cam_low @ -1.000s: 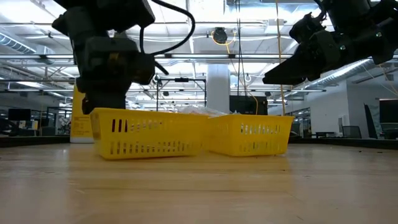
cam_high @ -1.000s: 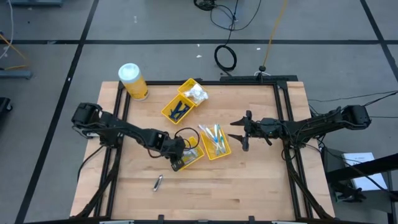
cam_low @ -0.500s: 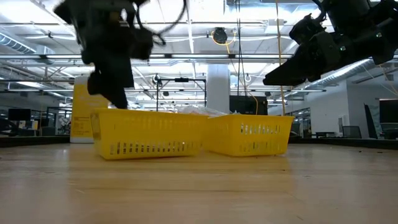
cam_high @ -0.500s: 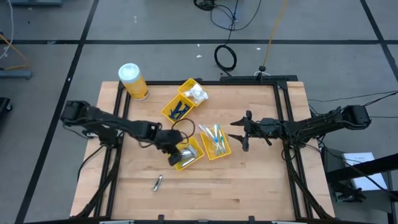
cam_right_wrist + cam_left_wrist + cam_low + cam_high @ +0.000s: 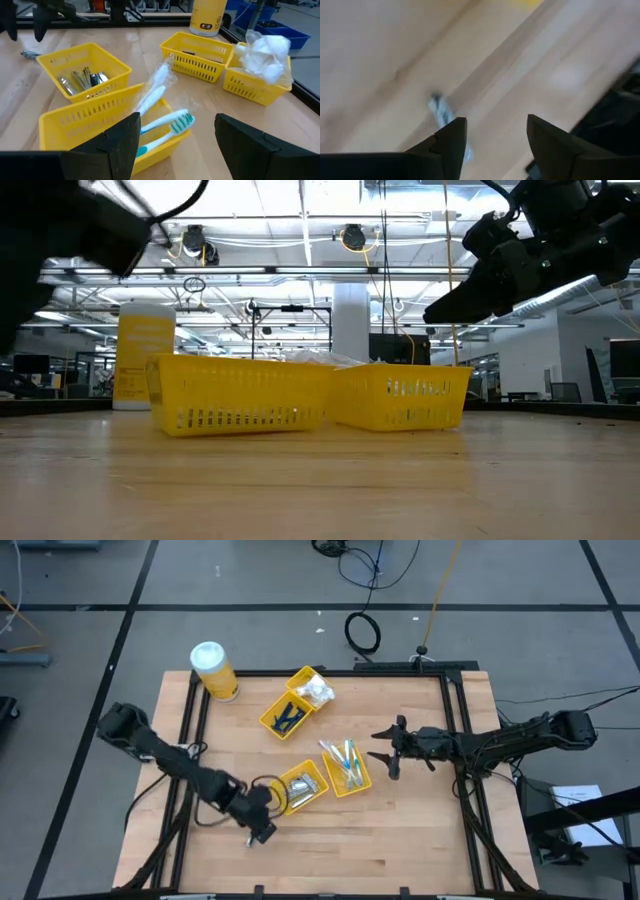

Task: Pick & Place Travel size toiletries
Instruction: Put the silver nail cutter into the bottom left yellow basket

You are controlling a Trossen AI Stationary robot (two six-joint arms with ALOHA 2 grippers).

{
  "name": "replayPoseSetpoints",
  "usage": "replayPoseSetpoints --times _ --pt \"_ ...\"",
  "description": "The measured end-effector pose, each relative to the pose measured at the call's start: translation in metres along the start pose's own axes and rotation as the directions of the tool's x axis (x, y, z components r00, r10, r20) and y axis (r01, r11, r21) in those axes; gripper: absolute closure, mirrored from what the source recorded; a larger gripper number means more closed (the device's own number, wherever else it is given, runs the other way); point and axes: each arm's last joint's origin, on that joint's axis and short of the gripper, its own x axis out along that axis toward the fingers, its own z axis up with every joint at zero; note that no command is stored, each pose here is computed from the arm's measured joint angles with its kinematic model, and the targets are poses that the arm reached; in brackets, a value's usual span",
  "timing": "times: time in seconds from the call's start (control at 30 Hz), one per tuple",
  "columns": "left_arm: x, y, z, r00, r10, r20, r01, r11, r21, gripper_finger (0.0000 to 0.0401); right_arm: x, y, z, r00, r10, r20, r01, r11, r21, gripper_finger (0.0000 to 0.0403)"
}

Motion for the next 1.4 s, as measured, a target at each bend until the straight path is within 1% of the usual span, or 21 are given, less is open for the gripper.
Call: replayPoseSetpoints --times 0.13,0.2,0.27,0.4,0.57,0.73,0.97,1.07,1.23,1.27,1.33,1.4 --pt "0.016 0.006 -0.008 0.992 0.098 -0.079 -0.108 0.985 -0.134 0.0221 0.000 0.000 0.000 1.000 0.003 -0.003 -0.003 1.000 0.000 0.0161" --pt "0.023 0.007 -0.011 0.988 0.113 -0.102 -0.131 0.974 -0.183 0.0229 0.000 0.000 0.000 1.000 0.003 -0.004 -0.003 1.000 0.007 0.0161" --pt "0.029 0.007 -0.013 0.985 0.124 -0.122 -0.148 0.967 -0.205 0.0235 0.000 0.000 0.000 1.000 0.004 -0.003 -0.003 1.000 0.014 0.0161" --pt "0.043 0.008 -0.015 0.978 0.138 -0.155 -0.171 0.960 -0.222 0.0239 0.000 0.000 0.000 1.000 0.004 -0.003 -0.004 1.000 0.017 0.0161" --pt "0.060 0.011 -0.017 0.954 0.172 -0.244 -0.229 0.946 -0.229 0.0240 0.000 0.000 0.000 1.000 0.004 -0.004 -0.004 1.000 0.016 0.0161" --pt "0.070 0.015 -0.017 0.945 0.201 -0.258 -0.263 0.936 -0.235 0.0240 0.000 0.000 -0.001 1.000 0.004 -0.012 -0.004 1.000 0.014 0.0161" --pt "0.072 0.016 -0.015 0.945 0.213 -0.247 -0.271 0.933 -0.235 0.0246 0.000 0.000 -0.001 1.000 0.004 -0.011 -0.004 1.000 0.013 0.0161" --pt "0.072 0.017 -0.016 0.944 0.224 -0.242 -0.280 0.932 -0.229 0.0276 0.000 0.000 -0.001 1.000 0.004 -0.011 -0.004 1.000 0.013 0.0161" --pt "0.071 0.018 -0.015 0.944 0.233 -0.235 -0.286 0.933 -0.221 0.0368 0.000 0.000 -0.001 1.000 0.004 -0.012 -0.004 1.000 0.013 0.0161" --pt "0.071 0.018 -0.014 0.944 0.234 -0.231 -0.284 0.935 -0.214 0.0379 0.000 0.000 -0.001 1.000 0.004 -0.011 -0.004 1.000 0.013 0.0161" --pt "0.071 0.018 -0.012 0.946 0.233 -0.224 -0.278 0.941 -0.194 0.0379 0.000 0.000 -0.001 1.000 0.004 -0.011 -0.004 1.000 0.013 0.0161" --pt "0.069 0.018 -0.010 0.949 0.222 -0.226 -0.257 0.956 -0.140 0.0373 0.000 0.000 -0.001 1.000 0.004 -0.011 -0.004 1.000 0.013 0.0161"
